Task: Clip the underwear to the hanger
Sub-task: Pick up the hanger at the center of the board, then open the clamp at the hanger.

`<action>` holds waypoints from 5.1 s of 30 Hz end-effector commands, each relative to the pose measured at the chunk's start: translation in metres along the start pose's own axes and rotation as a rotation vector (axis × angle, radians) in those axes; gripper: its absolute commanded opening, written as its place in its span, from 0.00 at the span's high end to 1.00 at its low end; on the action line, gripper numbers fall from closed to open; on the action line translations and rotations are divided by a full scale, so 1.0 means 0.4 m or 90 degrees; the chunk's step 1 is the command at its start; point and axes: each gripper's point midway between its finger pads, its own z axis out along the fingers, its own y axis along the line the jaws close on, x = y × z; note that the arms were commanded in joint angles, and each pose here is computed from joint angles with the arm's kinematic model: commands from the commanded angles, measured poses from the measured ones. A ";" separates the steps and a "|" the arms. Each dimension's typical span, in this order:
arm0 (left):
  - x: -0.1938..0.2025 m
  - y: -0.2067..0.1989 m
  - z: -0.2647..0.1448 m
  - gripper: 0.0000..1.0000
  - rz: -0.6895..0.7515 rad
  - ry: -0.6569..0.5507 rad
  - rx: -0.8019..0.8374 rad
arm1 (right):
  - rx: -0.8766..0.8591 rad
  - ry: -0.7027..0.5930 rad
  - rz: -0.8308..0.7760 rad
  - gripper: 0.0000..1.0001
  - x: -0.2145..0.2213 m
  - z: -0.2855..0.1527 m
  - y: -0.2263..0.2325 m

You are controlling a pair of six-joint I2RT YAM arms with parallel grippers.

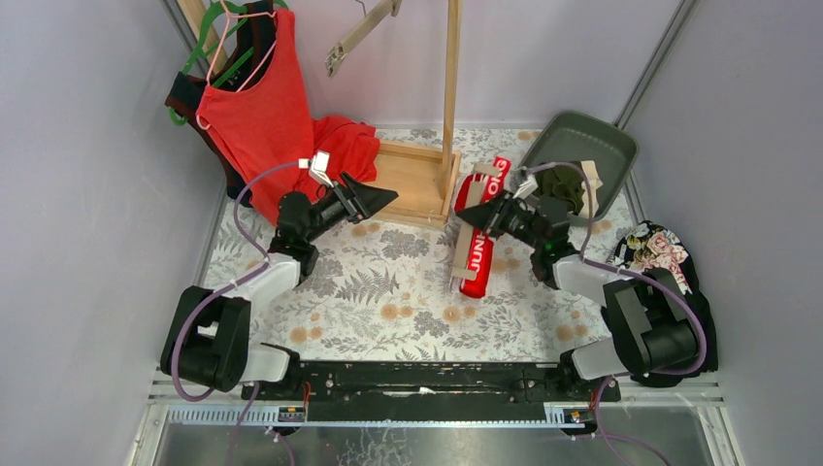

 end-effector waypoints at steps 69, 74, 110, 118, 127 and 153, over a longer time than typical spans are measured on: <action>0.184 -0.211 0.229 1.00 0.210 0.064 -0.021 | -0.378 -0.157 0.123 0.01 -0.302 -0.061 0.294; 0.143 -0.217 0.219 1.00 0.231 0.052 -0.066 | -0.308 -0.143 0.098 0.01 -0.269 -0.063 0.261; 0.156 -0.099 0.070 1.00 0.386 0.178 -0.525 | 0.412 -0.124 -0.179 0.01 -0.338 -0.227 -0.034; 0.127 -0.065 0.024 1.00 0.467 0.133 -0.618 | 0.417 -0.107 -0.180 0.01 -0.329 -0.213 -0.055; 0.127 -0.100 0.025 1.00 0.516 0.116 -0.619 | 0.424 -0.101 -0.191 0.01 -0.326 -0.212 -0.067; 0.314 -0.221 -0.077 1.00 0.709 0.294 -0.107 | 0.434 -0.095 -0.247 0.01 -0.329 -0.238 -0.098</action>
